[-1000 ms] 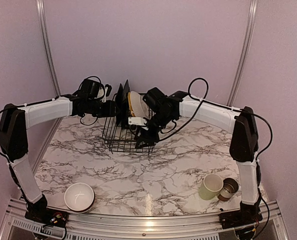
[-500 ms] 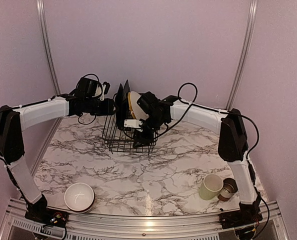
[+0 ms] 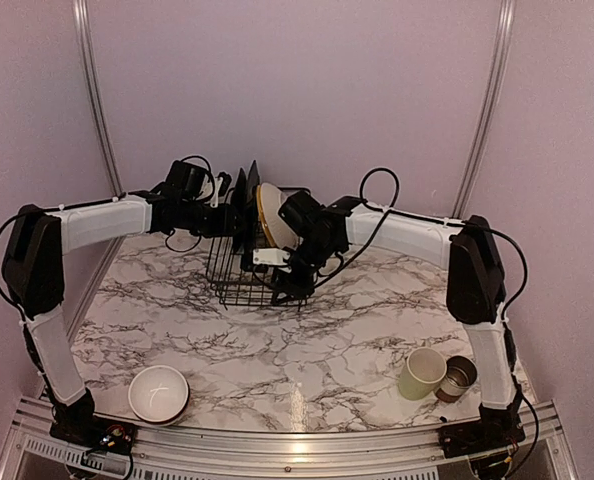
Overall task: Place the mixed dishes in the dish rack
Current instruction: Move the dish rack to the center of the board.
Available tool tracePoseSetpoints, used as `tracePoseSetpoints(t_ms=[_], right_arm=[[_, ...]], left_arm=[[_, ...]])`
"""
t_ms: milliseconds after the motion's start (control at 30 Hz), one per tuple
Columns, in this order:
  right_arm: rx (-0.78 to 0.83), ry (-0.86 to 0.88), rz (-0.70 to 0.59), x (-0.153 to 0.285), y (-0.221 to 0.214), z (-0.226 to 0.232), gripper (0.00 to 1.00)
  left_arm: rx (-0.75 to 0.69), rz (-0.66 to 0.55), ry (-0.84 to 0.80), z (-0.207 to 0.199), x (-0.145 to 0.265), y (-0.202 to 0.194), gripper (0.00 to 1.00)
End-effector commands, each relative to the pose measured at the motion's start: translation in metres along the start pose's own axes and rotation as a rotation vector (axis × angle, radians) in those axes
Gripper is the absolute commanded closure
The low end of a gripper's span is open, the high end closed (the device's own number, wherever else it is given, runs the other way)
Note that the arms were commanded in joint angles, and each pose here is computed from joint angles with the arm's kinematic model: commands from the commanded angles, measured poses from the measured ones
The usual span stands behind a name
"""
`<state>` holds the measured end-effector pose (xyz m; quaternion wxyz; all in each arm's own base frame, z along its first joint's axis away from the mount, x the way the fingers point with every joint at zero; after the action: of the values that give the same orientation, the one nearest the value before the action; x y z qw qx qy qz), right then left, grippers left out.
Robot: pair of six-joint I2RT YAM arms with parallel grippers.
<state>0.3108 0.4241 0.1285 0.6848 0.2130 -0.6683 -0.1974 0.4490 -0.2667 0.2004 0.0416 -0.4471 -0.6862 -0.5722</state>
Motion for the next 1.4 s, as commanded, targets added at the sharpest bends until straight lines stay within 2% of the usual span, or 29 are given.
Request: tracePoseSetpoints(t_ms=[0, 133, 267, 333, 700, 933, 1133, 1367], right_arm=[[0.063, 0.157, 0.020, 0.008, 0.005, 0.058, 0.61], [0.068, 0.154, 0.018, 0.009, 0.003, 0.060, 0.61], [0.072, 0.158, 0.009, 0.012, 0.006, 0.061, 0.61], [0.073, 0.156, 0.006, 0.012, 0.007, 0.061, 0.61], [0.066, 0.159, 0.019, 0.010, 0.002, 0.062, 0.60], [0.069, 0.151, 0.027, 0.010, 0.000, 0.061, 0.60], [0.077, 0.128, 0.022, 0.015, 0.004, 0.059, 0.59], [0.078, 0.089, 0.021, 0.019, 0.008, 0.052, 0.52]], left_arm=[[-0.004, 0.006, -0.064, -0.006, -0.008, 0.000, 0.59], [-0.015, 0.021, -0.077, -0.005, -0.011, -0.010, 0.63], [-0.014, 0.037, -0.049, 0.001, -0.018, -0.012, 0.82], [-0.018, 0.038, -0.048, 0.002, -0.023, -0.009, 0.87], [-0.021, -0.005, 0.041, 0.021, -0.048, 0.010, 0.97], [-0.012, -0.017, 0.009, 0.026, -0.064, 0.021, 0.98], [-0.002, -0.050, -0.035, 0.010, -0.037, 0.020, 0.98], [-0.008, -0.002, -0.047, 0.004, -0.014, 0.003, 0.90]])
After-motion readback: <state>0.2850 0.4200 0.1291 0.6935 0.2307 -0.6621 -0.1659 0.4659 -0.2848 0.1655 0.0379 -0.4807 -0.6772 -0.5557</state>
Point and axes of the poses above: each gripper's point midway between its finger pads, its own x axis back along the fingers, its own z axis along the line the jaws close on, y = z × x, the point moved 2 cm from there along x, back along the fingers, and after that the axes turned 3 degrees about -x, right-handed, at the moved point
